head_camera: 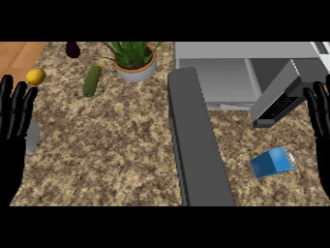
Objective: Pick up the milk, place it into the microwave and close the microwave
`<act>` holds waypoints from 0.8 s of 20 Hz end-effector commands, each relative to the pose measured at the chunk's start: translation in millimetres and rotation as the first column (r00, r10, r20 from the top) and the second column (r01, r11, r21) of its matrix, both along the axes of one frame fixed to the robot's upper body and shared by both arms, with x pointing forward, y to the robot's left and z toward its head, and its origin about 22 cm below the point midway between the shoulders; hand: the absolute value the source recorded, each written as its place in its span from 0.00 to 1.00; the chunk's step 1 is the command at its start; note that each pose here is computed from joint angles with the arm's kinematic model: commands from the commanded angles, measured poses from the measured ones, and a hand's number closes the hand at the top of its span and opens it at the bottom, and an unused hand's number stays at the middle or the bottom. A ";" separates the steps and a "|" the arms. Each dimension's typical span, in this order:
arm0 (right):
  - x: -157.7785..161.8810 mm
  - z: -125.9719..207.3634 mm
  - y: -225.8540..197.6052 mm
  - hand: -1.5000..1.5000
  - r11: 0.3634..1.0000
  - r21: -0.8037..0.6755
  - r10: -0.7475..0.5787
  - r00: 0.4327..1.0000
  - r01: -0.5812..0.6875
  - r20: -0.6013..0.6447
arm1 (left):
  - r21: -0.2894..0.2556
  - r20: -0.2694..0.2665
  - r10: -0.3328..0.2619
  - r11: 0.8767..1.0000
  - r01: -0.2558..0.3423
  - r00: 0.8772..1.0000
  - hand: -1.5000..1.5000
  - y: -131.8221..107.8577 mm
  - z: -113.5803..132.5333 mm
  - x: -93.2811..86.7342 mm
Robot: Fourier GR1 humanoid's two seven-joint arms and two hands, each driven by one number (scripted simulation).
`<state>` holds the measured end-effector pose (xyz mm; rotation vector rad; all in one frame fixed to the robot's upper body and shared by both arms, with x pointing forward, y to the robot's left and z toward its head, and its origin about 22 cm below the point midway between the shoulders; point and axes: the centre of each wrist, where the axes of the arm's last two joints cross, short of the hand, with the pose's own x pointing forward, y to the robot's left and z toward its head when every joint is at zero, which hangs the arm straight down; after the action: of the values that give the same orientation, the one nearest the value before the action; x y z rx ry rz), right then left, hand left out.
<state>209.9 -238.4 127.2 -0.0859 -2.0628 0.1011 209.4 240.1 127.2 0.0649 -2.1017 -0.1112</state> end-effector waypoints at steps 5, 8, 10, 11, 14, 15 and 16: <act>-39.8 19.0 -37.6 0.00 0.990 -0.086 -0.111 0.994 0.112 0.016 | 0.020 -0.049 0.044 0.999 -0.044 0.998 0.00 5.8 -6.4 -17.6; -55.5 23.0 -20.6 0.00 1.000 -0.003 0.016 1.000 -0.016 -0.018 | -0.194 -0.121 -0.050 0.981 0.026 0.991 0.00 -2.1 -4.9 -26.1; -62.4 20.9 -35.7 0.00 0.999 0.013 -0.035 0.999 0.035 -0.031 | -0.213 -0.138 -0.054 0.977 0.023 0.989 0.00 0.9 -12.1 -39.5; -62.4 30.2 -36.6 0.00 1.000 -0.002 -0.009 0.999 0.009 -0.031 | -0.215 -0.116 -0.029 0.977 0.004 0.993 0.00 -2.7 -8.2 -43.9; -76.6 32.2 -33.1 0.00 0.998 0.013 -0.068 0.997 0.069 -0.034 | -0.193 -0.119 -0.043 0.981 0.019 0.992 0.00 16.5 1.3 -78.8; -70.1 20.0 -26.1 0.00 0.996 0.017 -0.086 0.995 0.087 -0.043 | -0.221 -0.126 -0.061 0.975 0.032 0.990 0.00 22.1 -7.2 -75.2; -75.2 19.1 -23.5 0.00 0.996 0.015 -0.090 0.995 0.091 -0.050 | -0.204 -0.157 -0.060 0.979 0.028 0.986 0.00 18.2 0.8 -78.1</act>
<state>144.2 -263.8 150.5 -0.1350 -2.0257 0.0540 150.6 253.5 123.6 -0.0893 -1.9736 0.0657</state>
